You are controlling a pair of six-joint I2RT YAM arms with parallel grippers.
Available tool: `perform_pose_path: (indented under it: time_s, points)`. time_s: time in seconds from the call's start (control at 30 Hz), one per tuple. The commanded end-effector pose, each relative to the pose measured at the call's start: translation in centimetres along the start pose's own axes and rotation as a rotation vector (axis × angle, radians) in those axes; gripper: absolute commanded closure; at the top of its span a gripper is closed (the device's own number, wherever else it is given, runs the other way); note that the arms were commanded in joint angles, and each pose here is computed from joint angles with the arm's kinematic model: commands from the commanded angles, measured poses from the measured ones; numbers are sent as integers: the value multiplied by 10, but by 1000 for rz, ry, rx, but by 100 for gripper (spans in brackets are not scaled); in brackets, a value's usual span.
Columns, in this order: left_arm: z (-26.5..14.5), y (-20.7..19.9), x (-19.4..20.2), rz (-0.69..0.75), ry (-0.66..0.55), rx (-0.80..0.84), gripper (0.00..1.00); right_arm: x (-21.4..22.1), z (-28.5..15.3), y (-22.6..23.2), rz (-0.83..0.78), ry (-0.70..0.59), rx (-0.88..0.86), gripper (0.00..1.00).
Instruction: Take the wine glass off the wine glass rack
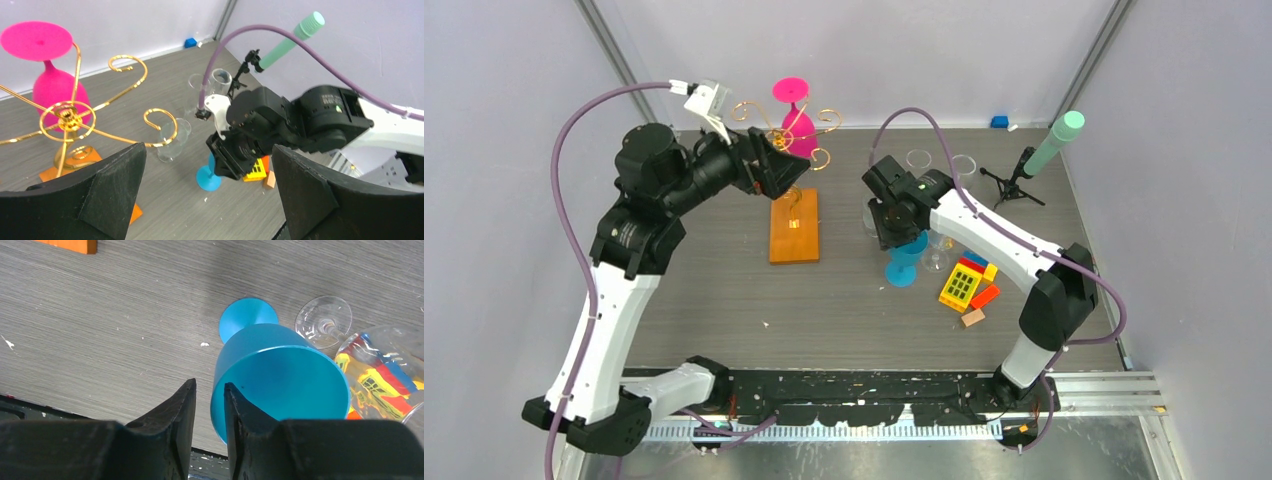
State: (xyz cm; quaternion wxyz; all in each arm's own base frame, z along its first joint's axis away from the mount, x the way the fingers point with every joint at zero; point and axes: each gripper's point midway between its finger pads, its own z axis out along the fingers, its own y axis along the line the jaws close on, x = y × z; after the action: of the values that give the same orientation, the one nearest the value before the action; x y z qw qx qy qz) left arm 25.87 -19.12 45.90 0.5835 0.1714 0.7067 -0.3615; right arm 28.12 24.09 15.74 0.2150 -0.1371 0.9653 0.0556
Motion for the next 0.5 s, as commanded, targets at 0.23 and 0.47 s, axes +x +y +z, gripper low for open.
perform_pose_path:
  time_s: [0.23,0.47]
  points:
    - [55,41,-60,-118,-107,-183,0,-58,-70,14,83,-325,-132,54]
    - [87,111,-60,-263,-85,-404,9,-69,-110,5,154,-475,-173,52]
